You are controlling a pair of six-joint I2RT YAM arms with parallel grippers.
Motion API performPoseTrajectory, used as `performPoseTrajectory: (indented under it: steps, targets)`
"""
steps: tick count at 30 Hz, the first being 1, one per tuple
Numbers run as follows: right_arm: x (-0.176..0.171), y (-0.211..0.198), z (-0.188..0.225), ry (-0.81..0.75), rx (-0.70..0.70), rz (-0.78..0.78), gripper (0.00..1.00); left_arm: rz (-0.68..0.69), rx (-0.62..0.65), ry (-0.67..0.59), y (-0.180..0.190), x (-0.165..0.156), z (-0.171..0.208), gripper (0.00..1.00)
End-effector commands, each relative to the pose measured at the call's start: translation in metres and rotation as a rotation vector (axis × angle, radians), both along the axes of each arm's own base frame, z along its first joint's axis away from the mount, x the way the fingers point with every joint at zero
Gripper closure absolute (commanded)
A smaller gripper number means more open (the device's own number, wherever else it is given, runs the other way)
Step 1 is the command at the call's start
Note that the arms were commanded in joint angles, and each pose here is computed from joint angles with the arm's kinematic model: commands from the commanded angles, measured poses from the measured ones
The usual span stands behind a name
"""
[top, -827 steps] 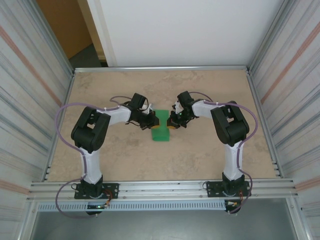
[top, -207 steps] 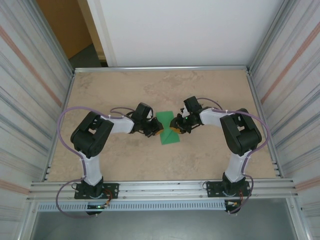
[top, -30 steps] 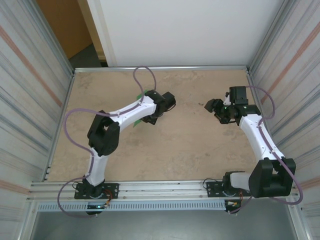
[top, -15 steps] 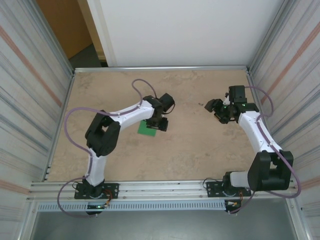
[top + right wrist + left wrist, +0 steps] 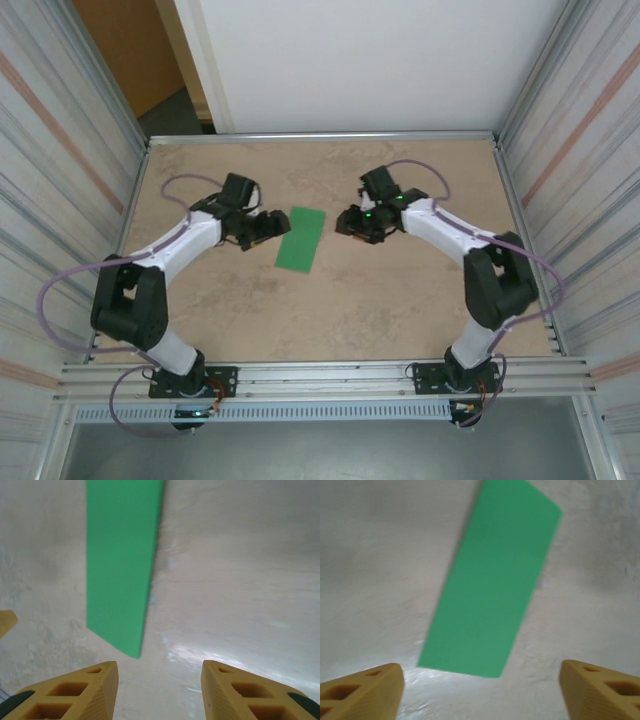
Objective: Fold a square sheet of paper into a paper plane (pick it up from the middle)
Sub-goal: Move the paper to the center of the table.
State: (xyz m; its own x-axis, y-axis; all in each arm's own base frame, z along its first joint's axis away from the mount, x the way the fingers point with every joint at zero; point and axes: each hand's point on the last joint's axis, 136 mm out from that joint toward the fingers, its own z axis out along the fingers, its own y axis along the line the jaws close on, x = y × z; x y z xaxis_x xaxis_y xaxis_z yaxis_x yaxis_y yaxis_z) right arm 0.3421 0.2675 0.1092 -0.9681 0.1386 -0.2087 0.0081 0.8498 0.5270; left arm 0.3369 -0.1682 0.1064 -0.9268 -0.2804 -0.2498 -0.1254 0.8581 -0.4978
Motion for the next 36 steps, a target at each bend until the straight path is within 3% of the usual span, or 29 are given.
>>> performPoseTrajectory:
  steps: [1, 4, 18, 30, 36]
  targets:
    - [0.0, 0.04, -0.003, 0.0, 0.016, 0.057, 0.57, 0.063, -0.099, -0.06, 0.015, -0.006, 0.016, 0.09]
    - [-0.001, 0.068, -0.017, 0.021, 0.01, 0.097, 0.61, 0.114, -0.097, -0.063, 0.035, -0.018, 0.014, 0.01]
    - [-0.01, 0.103, -0.071, 0.126, -0.062, 0.158, 0.64, 0.037, -0.118, -0.055, 0.031, -0.029, 0.021, 0.01]
    - [-0.033, 0.078, -0.115, 0.227, -0.194, 0.22, 0.64, 0.013, -0.132, -0.054, 0.024, -0.028, 0.018, 0.01]
    - [-0.073, 0.041, -0.12, 0.229, -0.259, 0.422, 0.66, -0.036, -0.153, -0.055, 0.006, -0.025, 0.016, 0.01]
